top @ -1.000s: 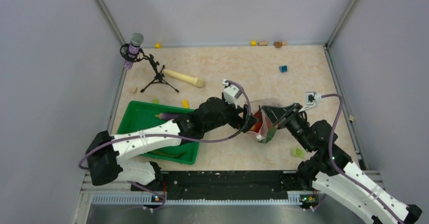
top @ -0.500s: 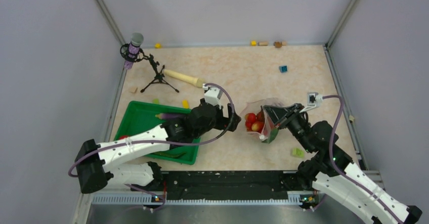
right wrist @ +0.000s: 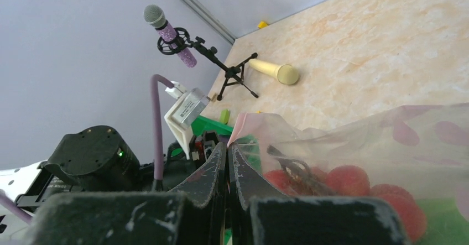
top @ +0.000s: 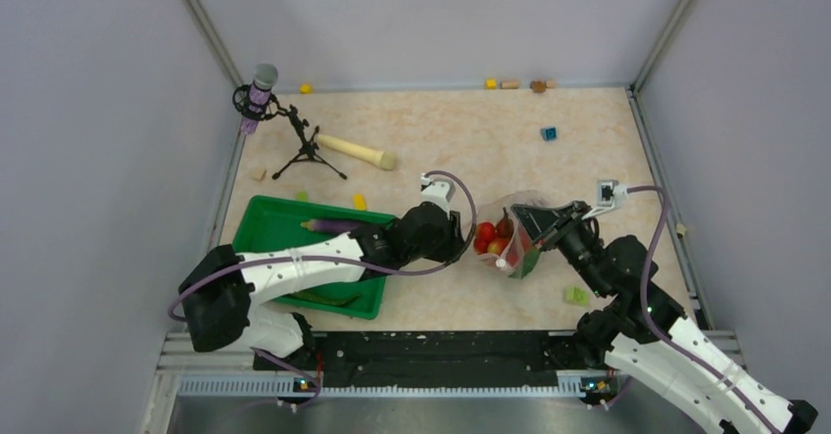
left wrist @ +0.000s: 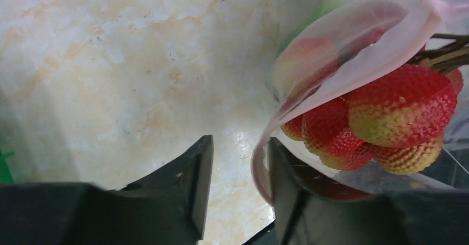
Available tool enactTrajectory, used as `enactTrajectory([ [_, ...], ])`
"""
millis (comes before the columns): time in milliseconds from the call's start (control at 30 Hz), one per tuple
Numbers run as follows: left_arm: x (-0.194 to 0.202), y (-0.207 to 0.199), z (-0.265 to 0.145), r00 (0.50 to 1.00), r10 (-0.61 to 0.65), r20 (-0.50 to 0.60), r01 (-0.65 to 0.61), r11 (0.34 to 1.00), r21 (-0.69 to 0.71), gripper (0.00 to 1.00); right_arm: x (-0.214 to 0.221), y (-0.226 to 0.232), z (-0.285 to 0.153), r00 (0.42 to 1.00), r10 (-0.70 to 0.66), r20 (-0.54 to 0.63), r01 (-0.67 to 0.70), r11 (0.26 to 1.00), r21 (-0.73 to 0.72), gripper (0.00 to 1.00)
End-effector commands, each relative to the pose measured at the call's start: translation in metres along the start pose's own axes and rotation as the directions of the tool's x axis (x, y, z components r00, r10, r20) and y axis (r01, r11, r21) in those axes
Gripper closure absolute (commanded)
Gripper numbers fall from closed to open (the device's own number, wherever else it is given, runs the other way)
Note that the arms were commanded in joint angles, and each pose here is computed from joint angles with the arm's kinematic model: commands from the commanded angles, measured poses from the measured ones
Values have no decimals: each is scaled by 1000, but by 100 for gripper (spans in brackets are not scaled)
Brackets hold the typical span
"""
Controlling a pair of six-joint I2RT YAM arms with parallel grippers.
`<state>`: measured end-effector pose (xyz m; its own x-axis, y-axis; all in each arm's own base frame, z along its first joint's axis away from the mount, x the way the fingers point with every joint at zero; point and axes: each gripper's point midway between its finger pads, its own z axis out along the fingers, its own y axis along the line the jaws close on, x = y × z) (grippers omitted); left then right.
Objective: Place the food in the zip-top bag and seal the zipper
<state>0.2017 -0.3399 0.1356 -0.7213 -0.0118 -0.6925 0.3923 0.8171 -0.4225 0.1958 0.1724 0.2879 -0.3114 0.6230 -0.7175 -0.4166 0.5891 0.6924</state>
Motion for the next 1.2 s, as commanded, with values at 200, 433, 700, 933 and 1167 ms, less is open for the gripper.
enactTrajectory([
  [200,-16,-49,0,999,11,-49,-4,988,153,100,-34,21,-8,995,1,96,4,999,-51,100],
  [433,-68,-62,-38,992,45,118,-67,980,188,100,-32,7,-8,995,-63,78,61,998,25,100],
  [700,-171,-69,-130,884,80,461,-159,978,134,100,-43,-36,-16,983,-170,74,144,952,269,100],
  [933,-209,-72,-150,840,179,513,-224,974,28,100,-68,-12,-23,978,-192,86,167,957,239,100],
  [1167,-217,-69,-146,830,229,508,-242,969,-41,100,-62,4,-12,958,-274,-90,287,930,228,100],
])
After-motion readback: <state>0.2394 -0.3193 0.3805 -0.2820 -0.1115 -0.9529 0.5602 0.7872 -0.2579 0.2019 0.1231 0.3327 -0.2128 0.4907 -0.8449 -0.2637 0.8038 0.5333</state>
